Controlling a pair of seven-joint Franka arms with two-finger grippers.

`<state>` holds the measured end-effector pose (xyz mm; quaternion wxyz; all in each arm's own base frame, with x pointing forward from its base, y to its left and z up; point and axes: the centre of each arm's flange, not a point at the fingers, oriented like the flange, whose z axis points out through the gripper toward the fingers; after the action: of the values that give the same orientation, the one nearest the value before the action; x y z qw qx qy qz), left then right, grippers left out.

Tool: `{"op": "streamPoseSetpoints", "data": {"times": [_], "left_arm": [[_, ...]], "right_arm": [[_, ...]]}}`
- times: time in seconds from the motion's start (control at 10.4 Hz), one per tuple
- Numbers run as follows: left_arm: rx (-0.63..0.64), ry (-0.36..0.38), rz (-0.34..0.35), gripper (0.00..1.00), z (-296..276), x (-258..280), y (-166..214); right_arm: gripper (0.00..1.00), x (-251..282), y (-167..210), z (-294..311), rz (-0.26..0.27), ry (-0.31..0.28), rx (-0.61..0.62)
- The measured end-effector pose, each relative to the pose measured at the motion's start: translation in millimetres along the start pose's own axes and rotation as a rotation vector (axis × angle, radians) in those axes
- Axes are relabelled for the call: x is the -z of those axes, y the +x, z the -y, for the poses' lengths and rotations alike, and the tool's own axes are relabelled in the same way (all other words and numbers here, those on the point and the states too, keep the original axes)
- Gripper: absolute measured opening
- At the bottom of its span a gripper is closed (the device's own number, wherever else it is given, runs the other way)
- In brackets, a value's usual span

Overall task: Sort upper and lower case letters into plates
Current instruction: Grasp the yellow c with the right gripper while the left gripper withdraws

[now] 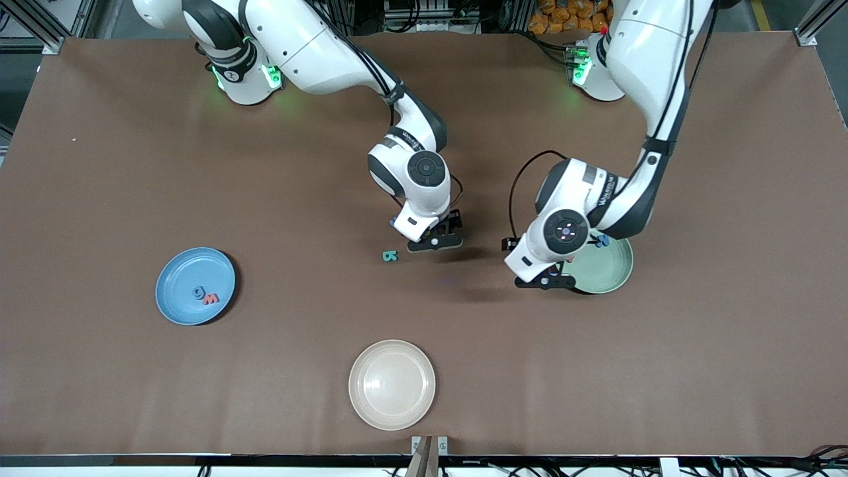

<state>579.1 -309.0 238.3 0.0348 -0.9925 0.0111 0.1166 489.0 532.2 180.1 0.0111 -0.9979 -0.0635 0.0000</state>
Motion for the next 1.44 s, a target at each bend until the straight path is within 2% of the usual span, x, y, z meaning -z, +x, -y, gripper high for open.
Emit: {"op": "streamPoseSetpoints", "data": {"times": [0.58, 0.87, 0.96, 1.06, 1.44], "left_arm": [[0.008, 0.0, 0.002, 1.0, 3, -3, 4], [0.008, 0.0, 0.003, 1.0, 3, -3, 4], [0.008, 0.001, 0.003, 1.0, 3, -4, 4], [0.008, 0.001, 0.004, 1.0, 3, -4, 4], [-0.004, -0.009, -0.025, 1.0, -17, 1, 4]], "right_arm": [[1.0, -4, 0, -4, 0.002, -0.004, 0.003], [0.58, -1, 1, -4, -0.005, 0.0, 0.0], [0.4, 1, 2, -5, -0.008, 0.001, -0.001], [0.27, 2, 3, -5, -0.009, 0.001, -0.002], [0.28, 11, 13, -14, -0.02, 0.007, -0.037]]}}
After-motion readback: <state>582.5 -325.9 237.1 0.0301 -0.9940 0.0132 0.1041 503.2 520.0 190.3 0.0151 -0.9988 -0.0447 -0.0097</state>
